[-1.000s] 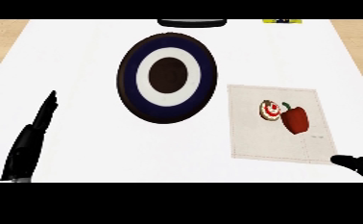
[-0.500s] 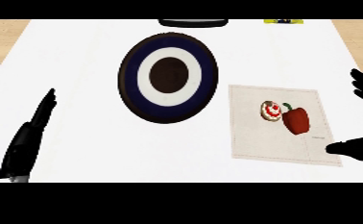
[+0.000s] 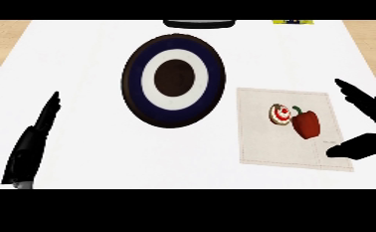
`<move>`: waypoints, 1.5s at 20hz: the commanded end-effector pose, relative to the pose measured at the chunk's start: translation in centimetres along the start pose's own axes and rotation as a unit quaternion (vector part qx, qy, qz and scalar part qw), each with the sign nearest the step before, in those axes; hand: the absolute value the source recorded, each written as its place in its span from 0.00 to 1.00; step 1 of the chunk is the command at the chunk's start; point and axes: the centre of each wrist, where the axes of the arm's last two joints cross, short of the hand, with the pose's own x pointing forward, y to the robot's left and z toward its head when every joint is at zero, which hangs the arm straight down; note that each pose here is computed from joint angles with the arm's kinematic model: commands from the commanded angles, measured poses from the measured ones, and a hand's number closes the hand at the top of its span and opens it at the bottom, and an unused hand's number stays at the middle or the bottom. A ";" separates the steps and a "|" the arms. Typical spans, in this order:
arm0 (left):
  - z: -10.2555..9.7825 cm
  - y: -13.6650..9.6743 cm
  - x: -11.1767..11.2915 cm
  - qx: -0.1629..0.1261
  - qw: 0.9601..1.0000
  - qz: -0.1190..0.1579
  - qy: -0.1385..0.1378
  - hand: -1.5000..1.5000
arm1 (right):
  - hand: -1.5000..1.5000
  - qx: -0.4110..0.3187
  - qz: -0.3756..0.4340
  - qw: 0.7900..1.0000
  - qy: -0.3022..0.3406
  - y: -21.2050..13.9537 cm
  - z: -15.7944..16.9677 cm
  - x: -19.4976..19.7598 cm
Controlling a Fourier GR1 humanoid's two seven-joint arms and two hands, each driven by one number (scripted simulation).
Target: Pick the bell pepper from the placemat and place it in the plate
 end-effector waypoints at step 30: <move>0.1 -1.7 -1.5 0.001 1.000 -0.001 -0.005 0.50 | 1.00 0.055 -0.006 0.998 -0.032 5.1 -6.6 -4.2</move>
